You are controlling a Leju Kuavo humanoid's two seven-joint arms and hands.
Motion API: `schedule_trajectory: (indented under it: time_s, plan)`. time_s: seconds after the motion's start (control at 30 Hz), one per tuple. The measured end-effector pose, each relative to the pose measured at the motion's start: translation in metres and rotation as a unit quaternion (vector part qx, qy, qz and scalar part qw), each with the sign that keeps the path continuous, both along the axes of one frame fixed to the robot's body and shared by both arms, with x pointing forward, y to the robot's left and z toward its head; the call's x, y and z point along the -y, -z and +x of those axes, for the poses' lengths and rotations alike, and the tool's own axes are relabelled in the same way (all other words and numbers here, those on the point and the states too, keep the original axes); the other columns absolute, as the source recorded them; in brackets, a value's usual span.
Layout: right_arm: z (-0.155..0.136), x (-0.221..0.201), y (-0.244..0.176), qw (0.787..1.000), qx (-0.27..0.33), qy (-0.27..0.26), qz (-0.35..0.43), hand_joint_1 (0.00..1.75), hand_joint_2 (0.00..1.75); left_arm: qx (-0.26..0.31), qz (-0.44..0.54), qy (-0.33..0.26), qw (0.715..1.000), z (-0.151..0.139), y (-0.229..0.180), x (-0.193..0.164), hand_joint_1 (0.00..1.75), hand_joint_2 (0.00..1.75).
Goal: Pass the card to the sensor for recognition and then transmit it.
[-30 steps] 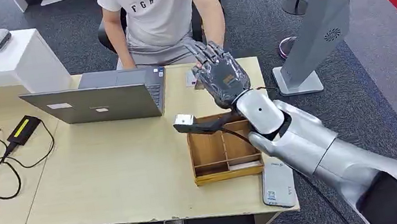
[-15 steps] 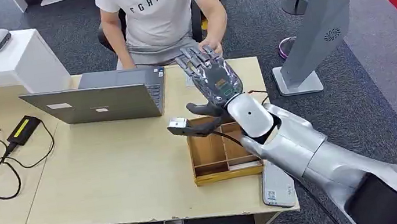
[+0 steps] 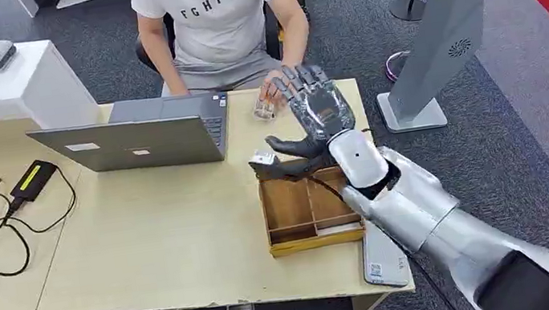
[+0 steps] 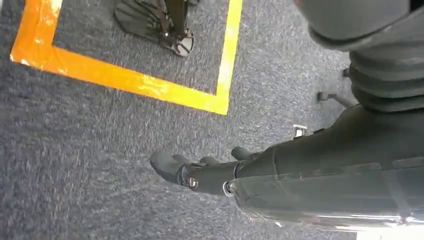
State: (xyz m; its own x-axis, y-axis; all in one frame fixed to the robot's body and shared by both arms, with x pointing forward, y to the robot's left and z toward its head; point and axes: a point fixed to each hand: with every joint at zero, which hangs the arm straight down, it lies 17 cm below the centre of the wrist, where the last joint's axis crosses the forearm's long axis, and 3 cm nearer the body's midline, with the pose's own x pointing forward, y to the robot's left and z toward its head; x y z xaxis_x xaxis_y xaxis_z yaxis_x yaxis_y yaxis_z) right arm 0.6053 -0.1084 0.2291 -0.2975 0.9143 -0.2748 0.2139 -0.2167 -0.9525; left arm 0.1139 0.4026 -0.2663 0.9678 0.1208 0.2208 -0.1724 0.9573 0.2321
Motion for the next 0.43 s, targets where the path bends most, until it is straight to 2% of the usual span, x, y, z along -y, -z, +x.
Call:
schedule_trajectory:
  time_s: [0.07, 0.17, 0.3, 0.43]
  plan:
    - [0.013, 0.052, 0.003, 0.999, -0.018, 0.031, 0.024, 0.0, 0.0, -0.003, -0.001, 0.001, 1.0, -0.005, 0.001, -0.001, 0.0, 0.0]
    - [0.022, 0.109, 0.004, 0.996, -0.022, 0.077, 0.041, 0.0, 0.0, -0.009, 0.002, 0.0, 1.0, -0.012, 0.001, -0.005, 0.0, 0.0]
    - [0.024, 0.179, 0.013, 0.987, -0.032, 0.148, 0.058, 0.0, 0.0, -0.005, 0.004, 0.002, 1.0, -0.007, 0.0, -0.008, 0.0, 0.0]
    - [0.017, 0.248, 0.02, 0.979, -0.034, 0.194, 0.053, 0.0, 0.0, -0.008, 0.005, 0.003, 1.0, -0.01, 0.0, -0.008, 0.0, 0.0]
